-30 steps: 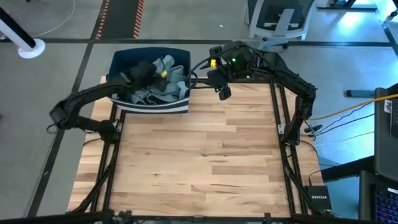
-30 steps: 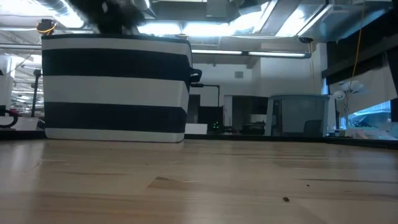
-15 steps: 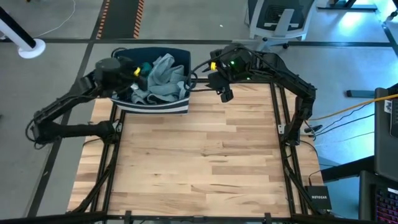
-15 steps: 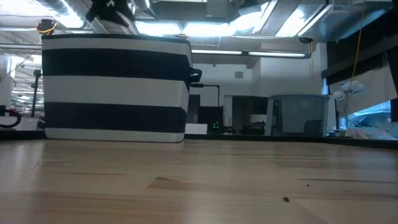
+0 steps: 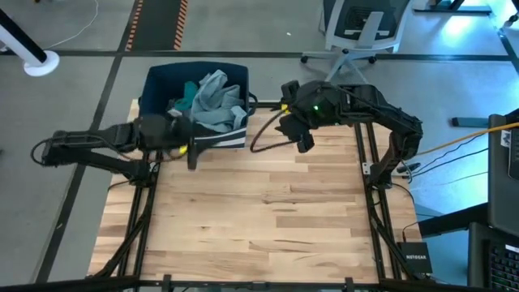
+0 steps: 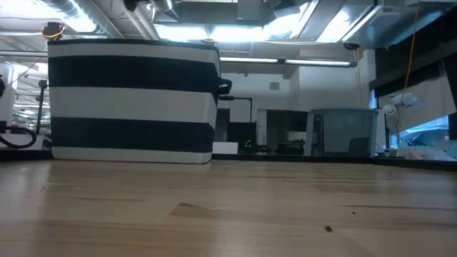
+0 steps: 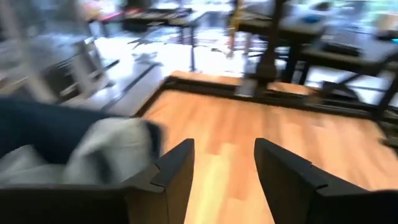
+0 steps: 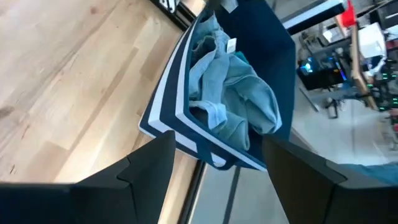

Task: Sort clothes
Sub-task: Return to Home Position

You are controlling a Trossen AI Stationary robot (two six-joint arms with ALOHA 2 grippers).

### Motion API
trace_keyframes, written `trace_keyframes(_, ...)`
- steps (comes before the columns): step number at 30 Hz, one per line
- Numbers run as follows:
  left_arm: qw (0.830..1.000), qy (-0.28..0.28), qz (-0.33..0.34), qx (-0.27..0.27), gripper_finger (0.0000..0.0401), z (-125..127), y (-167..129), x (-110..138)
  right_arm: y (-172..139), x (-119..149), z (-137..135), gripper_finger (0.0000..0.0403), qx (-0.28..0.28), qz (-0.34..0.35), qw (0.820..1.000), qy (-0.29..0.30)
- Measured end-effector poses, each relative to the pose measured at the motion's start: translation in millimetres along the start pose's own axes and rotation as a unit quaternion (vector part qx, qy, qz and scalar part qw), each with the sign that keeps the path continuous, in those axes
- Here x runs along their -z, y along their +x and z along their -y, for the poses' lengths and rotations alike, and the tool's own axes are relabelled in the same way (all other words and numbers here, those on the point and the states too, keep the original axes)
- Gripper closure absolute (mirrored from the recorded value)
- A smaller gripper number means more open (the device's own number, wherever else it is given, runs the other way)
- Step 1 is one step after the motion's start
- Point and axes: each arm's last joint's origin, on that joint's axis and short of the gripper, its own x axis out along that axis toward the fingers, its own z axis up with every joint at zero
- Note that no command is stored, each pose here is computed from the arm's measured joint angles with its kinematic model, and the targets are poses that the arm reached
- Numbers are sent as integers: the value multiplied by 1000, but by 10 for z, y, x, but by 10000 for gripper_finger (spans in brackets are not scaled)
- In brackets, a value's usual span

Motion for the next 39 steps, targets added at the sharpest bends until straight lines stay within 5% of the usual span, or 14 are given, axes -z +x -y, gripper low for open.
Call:
trace_keyframes(10, 988, 70, 59, 125, 300, 461, -96, 89, -173, 123, -387, 143, 28, -6, 1000, 3)
trace_keyframes(16, 979, 91, 67, 168, 333, 605, -154, 149, -173, 510, -831, 143, 65, 47, 996, 36)
trace_keyframes(26, 977, 70, 84, 186, 360, 649, -36, 682, 87, 1385, -1723, 143, 80, 186, 971, 123)
trace_keyframes(31, 977, 50, 68, 196, 369, 653, 19, 910, 285, 1630, -2034, 143, 81, 253, 955, 130)
trace_keyframes(39, 980, 17, 73, 185, 391, 558, 117, 1294, 526, 1863, -2309, 162, 106, 262, 949, 138)
